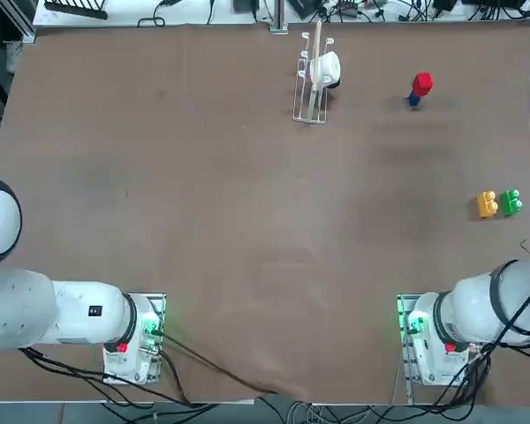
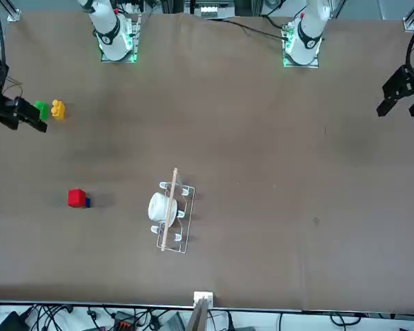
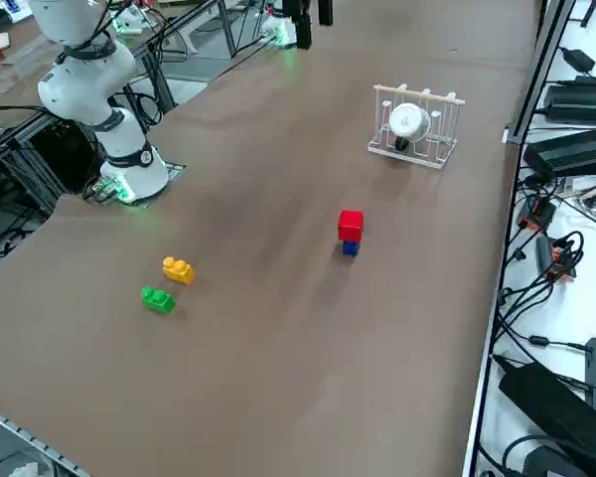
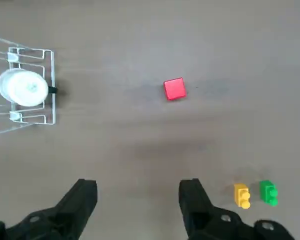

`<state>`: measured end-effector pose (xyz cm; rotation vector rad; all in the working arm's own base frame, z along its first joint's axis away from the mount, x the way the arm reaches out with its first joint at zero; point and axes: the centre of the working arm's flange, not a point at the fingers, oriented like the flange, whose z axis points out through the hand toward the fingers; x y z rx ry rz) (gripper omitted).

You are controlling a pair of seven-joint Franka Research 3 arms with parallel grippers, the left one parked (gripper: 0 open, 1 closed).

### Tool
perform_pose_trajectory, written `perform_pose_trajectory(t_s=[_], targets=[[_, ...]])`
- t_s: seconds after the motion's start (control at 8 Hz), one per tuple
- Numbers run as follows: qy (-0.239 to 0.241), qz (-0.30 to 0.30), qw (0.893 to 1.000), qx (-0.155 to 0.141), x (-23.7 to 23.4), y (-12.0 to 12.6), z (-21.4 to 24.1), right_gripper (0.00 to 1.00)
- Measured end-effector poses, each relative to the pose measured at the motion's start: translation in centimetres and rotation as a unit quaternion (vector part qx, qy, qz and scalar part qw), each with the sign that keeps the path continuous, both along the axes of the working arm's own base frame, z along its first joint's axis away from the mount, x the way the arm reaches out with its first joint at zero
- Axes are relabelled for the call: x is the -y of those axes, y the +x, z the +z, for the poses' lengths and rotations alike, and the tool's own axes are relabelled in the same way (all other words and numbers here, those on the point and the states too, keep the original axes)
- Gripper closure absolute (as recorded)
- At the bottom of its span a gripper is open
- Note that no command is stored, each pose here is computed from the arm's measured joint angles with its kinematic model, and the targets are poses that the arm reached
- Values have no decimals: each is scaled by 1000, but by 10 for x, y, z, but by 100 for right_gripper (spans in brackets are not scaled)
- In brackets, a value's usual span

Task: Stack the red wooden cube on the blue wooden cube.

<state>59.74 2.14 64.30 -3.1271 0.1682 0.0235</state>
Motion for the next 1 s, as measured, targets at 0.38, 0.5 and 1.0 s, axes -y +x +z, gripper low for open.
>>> perform_pose_trajectory(t_s=[0.38,0.5,1.0], targets=[[-3,-28,1000,-2,3,-1,1,0],[-3,-29,1000,-2,5,-1,0,0],[-5,9,1000,-3,16,-2,1,0]])
